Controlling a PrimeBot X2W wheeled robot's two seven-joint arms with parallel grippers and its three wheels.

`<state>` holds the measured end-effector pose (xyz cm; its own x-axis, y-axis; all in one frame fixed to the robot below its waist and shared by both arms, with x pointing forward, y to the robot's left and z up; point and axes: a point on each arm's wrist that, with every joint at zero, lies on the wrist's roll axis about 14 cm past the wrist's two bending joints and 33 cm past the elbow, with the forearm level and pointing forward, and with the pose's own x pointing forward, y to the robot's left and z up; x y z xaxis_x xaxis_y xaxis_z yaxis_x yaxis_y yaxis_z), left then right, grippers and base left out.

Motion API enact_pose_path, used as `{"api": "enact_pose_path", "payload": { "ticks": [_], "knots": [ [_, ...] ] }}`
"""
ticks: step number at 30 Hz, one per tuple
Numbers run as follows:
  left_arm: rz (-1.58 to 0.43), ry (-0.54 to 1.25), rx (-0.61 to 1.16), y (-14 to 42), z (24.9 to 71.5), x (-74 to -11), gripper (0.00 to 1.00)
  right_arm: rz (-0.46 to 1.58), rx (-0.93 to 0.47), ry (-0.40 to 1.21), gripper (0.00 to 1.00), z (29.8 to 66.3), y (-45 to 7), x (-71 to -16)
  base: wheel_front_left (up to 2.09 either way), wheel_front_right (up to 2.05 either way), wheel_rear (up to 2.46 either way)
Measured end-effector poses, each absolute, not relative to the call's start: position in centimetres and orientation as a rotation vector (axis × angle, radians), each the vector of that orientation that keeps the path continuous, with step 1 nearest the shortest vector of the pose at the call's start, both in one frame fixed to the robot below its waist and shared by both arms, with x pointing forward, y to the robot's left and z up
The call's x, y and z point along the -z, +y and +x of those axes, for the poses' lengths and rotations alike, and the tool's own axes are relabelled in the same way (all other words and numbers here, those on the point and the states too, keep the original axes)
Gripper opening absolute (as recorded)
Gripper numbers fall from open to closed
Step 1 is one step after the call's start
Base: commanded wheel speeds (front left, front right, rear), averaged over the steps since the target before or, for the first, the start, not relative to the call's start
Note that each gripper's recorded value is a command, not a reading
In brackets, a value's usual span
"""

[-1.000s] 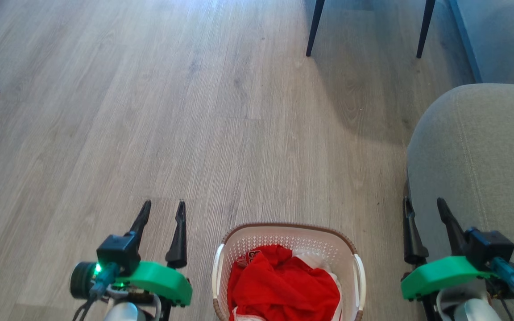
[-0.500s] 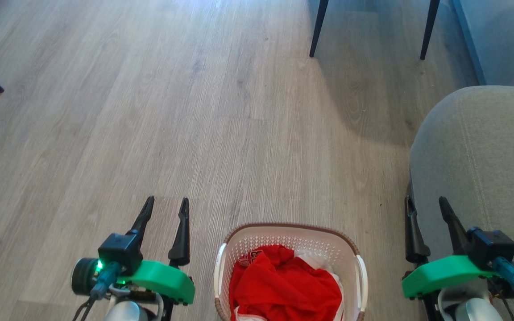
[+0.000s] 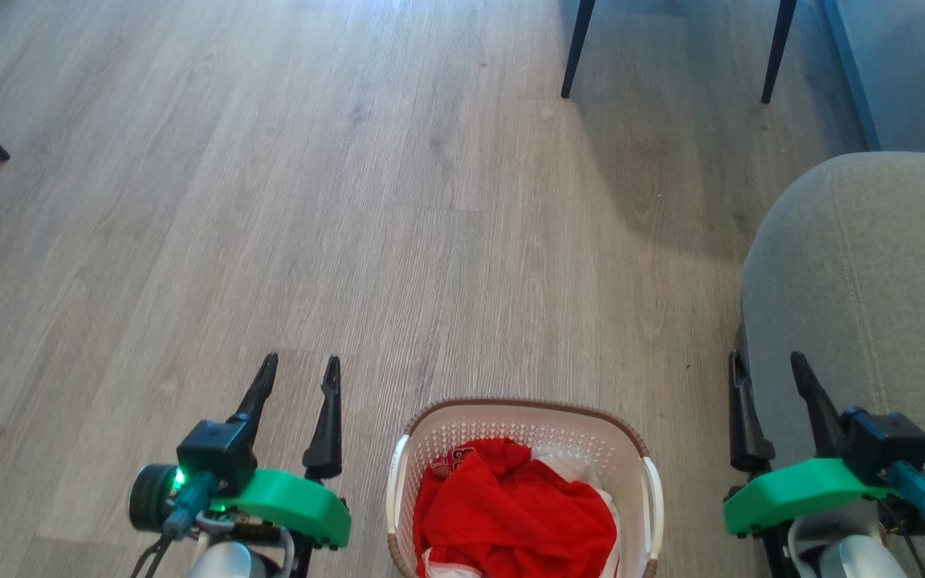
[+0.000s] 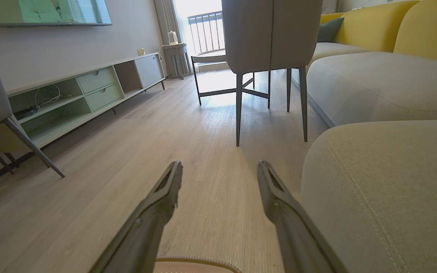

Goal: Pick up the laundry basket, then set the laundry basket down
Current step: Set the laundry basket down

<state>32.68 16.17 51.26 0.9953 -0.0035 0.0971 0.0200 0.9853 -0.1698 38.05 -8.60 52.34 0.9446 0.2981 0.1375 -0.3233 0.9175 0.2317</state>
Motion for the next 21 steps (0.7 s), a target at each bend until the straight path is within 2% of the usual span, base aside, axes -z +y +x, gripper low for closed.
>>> {"api": "enact_pose_path", "payload": {
  "ticks": [21],
  "knots": [
    [-0.163, -0.102, 0.026, 15.85, 32.59, -51.43, 1.00, 0.254, -0.321, -0.107, 1.00, 37.96, -8.60, -52.59, 0.00, 0.00, 0.00]
  ]
}}
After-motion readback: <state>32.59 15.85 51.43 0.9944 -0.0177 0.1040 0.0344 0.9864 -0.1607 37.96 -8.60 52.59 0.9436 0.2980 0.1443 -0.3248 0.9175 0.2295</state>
